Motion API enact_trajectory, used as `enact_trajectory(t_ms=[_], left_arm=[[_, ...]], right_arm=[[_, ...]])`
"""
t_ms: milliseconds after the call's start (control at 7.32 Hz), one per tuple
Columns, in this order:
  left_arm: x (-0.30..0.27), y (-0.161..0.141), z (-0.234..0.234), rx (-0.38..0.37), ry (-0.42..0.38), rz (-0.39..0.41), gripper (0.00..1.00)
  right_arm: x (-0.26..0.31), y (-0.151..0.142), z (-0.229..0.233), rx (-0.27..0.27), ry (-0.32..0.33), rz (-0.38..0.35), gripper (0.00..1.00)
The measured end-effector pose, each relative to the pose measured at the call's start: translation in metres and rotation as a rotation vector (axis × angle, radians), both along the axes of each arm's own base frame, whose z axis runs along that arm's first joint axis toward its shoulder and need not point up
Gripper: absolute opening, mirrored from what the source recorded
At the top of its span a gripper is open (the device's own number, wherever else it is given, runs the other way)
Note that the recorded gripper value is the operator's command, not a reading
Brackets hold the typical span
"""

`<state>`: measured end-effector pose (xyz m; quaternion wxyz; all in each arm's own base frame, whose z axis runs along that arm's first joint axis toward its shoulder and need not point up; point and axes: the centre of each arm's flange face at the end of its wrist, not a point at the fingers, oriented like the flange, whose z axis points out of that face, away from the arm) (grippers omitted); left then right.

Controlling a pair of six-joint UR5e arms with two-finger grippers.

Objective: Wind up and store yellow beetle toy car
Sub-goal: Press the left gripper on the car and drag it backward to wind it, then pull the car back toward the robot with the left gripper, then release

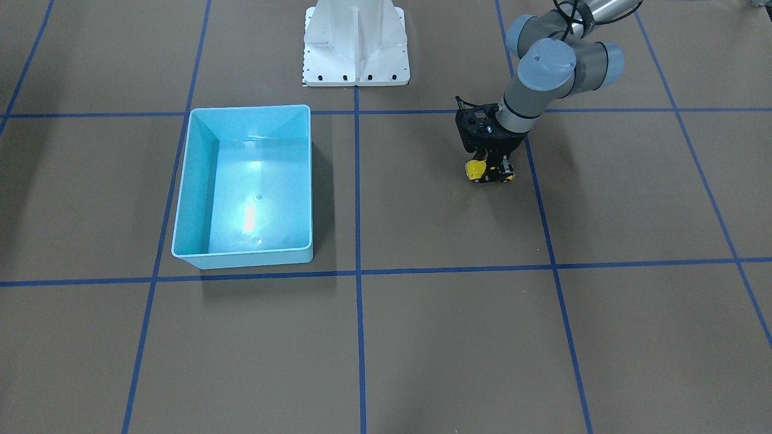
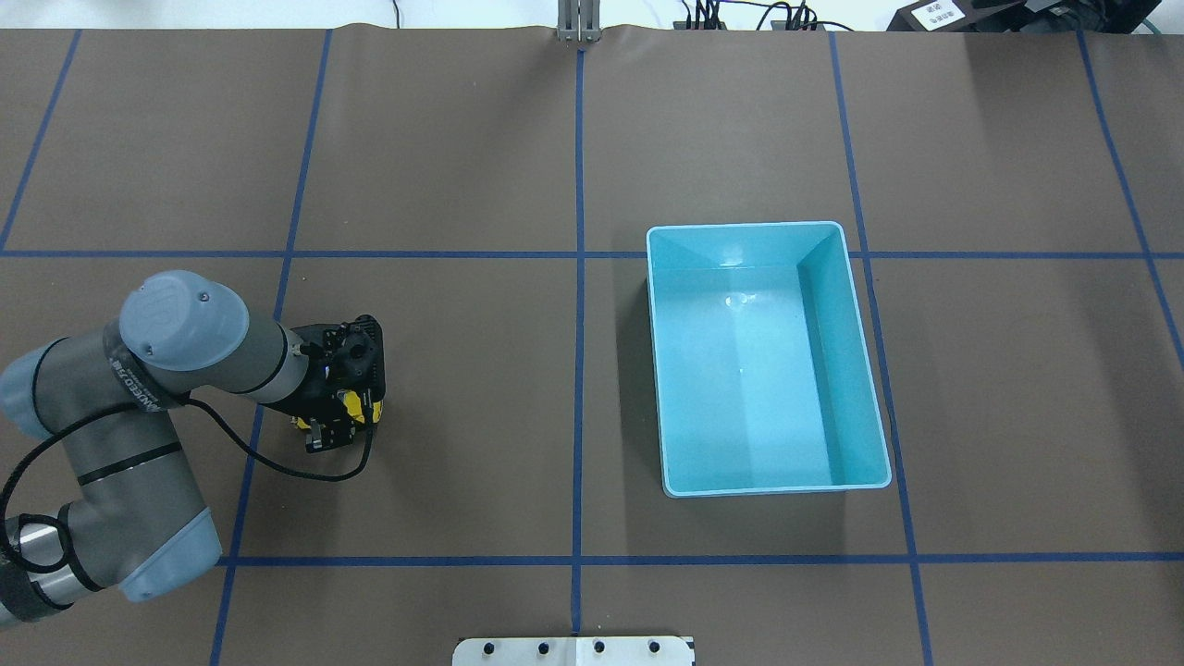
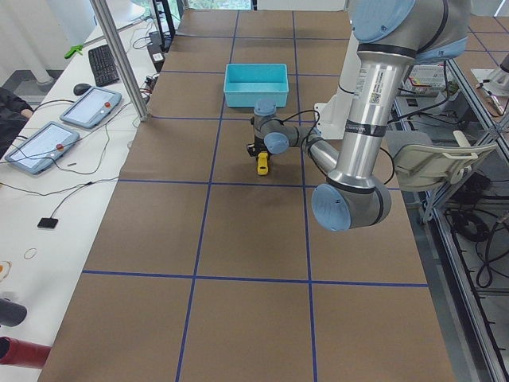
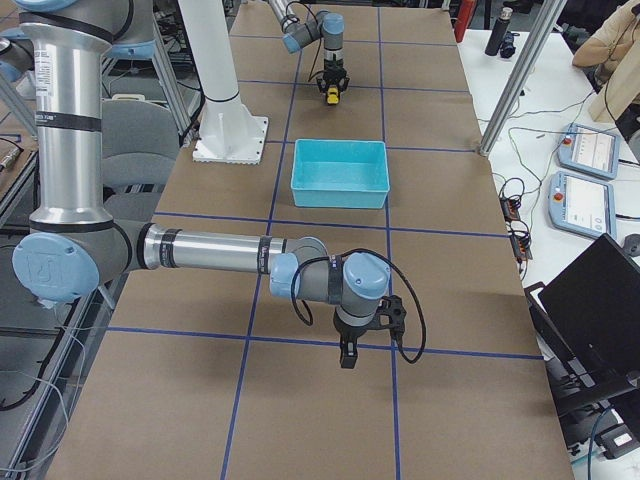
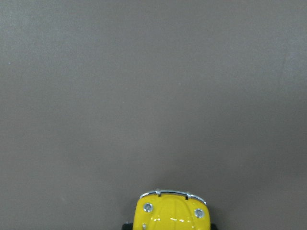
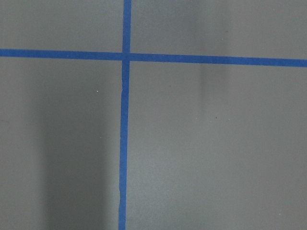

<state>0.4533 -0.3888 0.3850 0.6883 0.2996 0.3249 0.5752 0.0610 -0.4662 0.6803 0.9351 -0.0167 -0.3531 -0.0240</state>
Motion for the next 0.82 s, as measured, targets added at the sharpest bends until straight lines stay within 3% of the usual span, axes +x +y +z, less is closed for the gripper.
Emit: enact_trajectory(t_ms=[410, 819], left_arm=[[-0.013, 0.006, 0.02, 0.0, 0.007, -0.001, 0.21], [-0.037, 0.009, 0.047, -0.01, 0.031, 0.001, 0.22]], right_arm=[[0.0, -0.004, -0.005, 0.069, 0.007, 0.001, 1.0], [0.0, -0.005, -0.011, 0.085, 0.004, 0.004, 1.0]])
